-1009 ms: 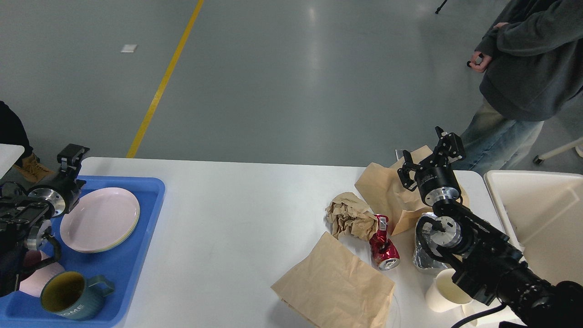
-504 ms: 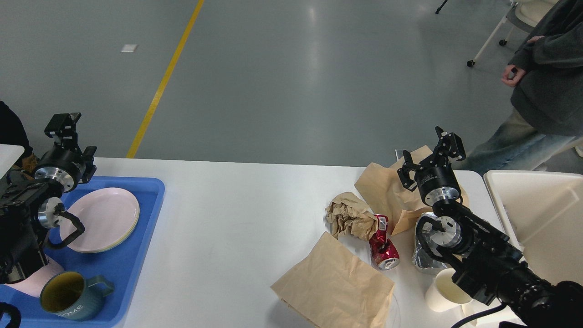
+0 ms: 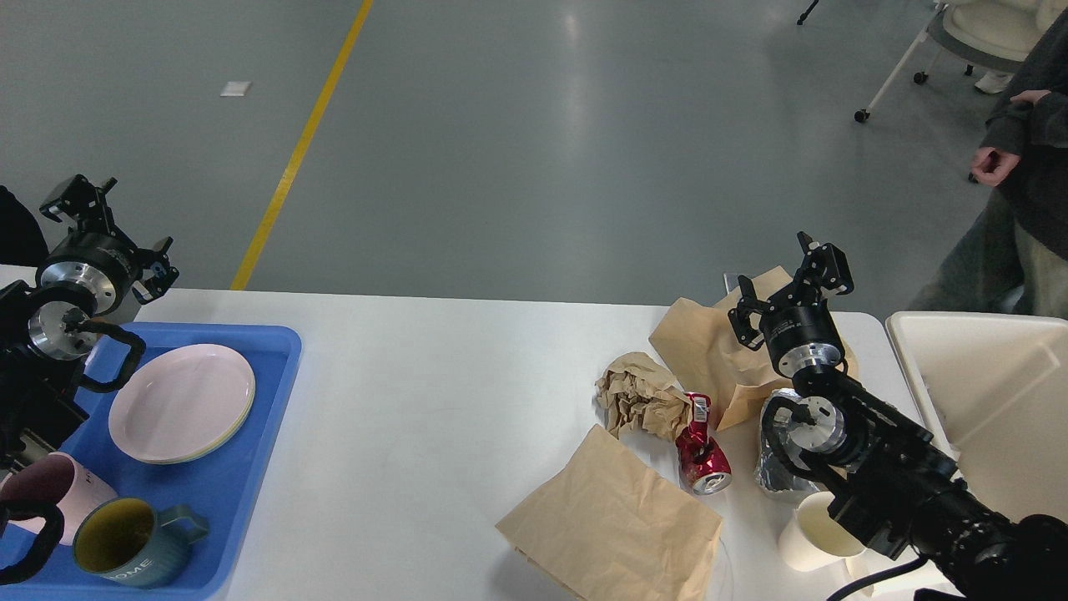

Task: Tidy desktop
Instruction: 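Release the pink plate and raise the left gripper above the tray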

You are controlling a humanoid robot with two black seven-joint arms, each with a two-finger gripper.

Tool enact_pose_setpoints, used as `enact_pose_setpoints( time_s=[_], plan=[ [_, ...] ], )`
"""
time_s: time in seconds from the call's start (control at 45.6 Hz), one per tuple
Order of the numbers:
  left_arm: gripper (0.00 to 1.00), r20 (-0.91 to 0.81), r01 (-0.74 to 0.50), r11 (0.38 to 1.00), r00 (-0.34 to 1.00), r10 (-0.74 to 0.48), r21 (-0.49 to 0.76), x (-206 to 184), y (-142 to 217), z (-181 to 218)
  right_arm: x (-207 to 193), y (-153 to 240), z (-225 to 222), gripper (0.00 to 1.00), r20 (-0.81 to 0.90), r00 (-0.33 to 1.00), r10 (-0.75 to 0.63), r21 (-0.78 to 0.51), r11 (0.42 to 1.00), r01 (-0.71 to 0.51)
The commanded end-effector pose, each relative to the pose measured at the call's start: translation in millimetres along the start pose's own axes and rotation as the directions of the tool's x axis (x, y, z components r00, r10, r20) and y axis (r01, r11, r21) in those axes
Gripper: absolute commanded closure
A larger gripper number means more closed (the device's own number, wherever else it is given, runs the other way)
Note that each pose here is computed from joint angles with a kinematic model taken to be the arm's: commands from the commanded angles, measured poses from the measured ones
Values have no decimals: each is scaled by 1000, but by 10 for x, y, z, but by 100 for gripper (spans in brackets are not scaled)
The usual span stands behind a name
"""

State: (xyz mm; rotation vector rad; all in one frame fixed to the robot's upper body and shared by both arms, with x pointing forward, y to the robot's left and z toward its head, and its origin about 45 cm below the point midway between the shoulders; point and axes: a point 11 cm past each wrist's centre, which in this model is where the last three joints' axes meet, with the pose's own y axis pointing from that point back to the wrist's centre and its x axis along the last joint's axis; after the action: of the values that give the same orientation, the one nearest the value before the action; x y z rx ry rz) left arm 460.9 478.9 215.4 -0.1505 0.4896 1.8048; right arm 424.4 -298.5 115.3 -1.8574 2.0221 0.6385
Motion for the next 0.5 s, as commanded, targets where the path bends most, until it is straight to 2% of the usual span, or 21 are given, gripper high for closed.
enact_pose_setpoints(
  time_s=[0.0,0.351,0.482],
  plan=[
    [4,9,7,1000,1000,-7,-10,-63,-24,66,3,3,3,0,0,1000,1,-1,1000,-1],
    [4,18,26,1000,999,-26,-7,-139,-39,34,-2,-2,-2,0,0,1000,-1,1,1000,1],
    [4,10,47,997,999,-46,-55,-213,-46,35,3,3,3,0,0,1000,1,-1,1000,-1]
  ],
)
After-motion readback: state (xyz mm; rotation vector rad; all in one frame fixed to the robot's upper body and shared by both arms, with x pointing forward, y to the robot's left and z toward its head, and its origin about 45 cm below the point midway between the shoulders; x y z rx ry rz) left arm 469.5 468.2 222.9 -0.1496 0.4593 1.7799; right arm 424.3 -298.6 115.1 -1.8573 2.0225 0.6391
